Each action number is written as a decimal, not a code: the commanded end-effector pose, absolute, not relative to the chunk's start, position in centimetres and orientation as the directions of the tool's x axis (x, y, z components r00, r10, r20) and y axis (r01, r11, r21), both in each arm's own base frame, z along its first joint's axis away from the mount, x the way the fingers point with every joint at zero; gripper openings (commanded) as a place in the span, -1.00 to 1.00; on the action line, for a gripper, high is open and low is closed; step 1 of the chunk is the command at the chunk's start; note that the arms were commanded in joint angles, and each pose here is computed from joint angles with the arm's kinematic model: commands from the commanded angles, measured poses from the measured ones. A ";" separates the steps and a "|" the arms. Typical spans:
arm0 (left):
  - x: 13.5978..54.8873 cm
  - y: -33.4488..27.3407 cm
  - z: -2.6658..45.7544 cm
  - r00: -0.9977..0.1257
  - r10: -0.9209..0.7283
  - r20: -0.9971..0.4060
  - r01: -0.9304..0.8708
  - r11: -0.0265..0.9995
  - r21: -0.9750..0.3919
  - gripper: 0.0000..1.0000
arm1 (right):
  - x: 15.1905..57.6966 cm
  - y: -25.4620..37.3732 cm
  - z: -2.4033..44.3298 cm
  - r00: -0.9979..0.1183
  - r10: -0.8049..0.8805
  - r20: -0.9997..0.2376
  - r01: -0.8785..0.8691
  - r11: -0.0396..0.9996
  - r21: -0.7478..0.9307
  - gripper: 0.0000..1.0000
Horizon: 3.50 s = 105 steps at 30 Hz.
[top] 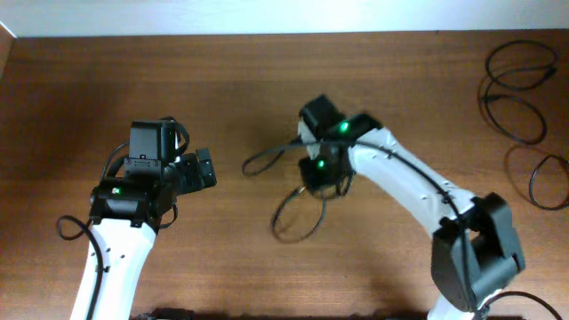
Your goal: Untangle cables
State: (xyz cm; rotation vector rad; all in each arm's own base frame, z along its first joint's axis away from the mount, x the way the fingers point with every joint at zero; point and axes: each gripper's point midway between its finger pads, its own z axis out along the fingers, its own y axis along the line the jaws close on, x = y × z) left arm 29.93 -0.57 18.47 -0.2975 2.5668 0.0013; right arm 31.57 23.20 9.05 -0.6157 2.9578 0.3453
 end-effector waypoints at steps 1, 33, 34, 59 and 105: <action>30.0 -0.6 18.9 -0.819 -0.204 -0.537 -0.201 0.977 -0.066 0.98 | 37.3 20.4 15.1 -0.891 -0.315 -0.327 -0.341 0.940 0.024 -0.92; 30.0 -0.7 18.9 -0.819 -0.204 -0.536 -0.199 0.978 -0.068 0.98 | 57.7 -10.8 4.0 -0.754 0.248 -0.608 0.408 0.903 -0.138 -0.92; 30.0 -0.7 18.9 -0.819 -0.204 -0.537 -0.199 0.978 -0.069 0.98 | 57.5 -11.5 3.8 -0.762 0.249 -0.598 0.396 0.910 -0.125 -0.92; 30.2 -0.7 19.0 -0.813 -0.205 -0.545 -0.198 0.978 -0.071 0.98 | 50.4 -6.2 18.1 -0.826 0.186 -0.532 0.218 0.976 0.004 0.98; 28.6 -0.9 19.7 -0.817 -0.195 -0.543 -0.188 0.980 -0.068 0.98 | 29.8 3.0 28.0 -0.960 0.184 -0.210 0.104 0.934 0.343 0.98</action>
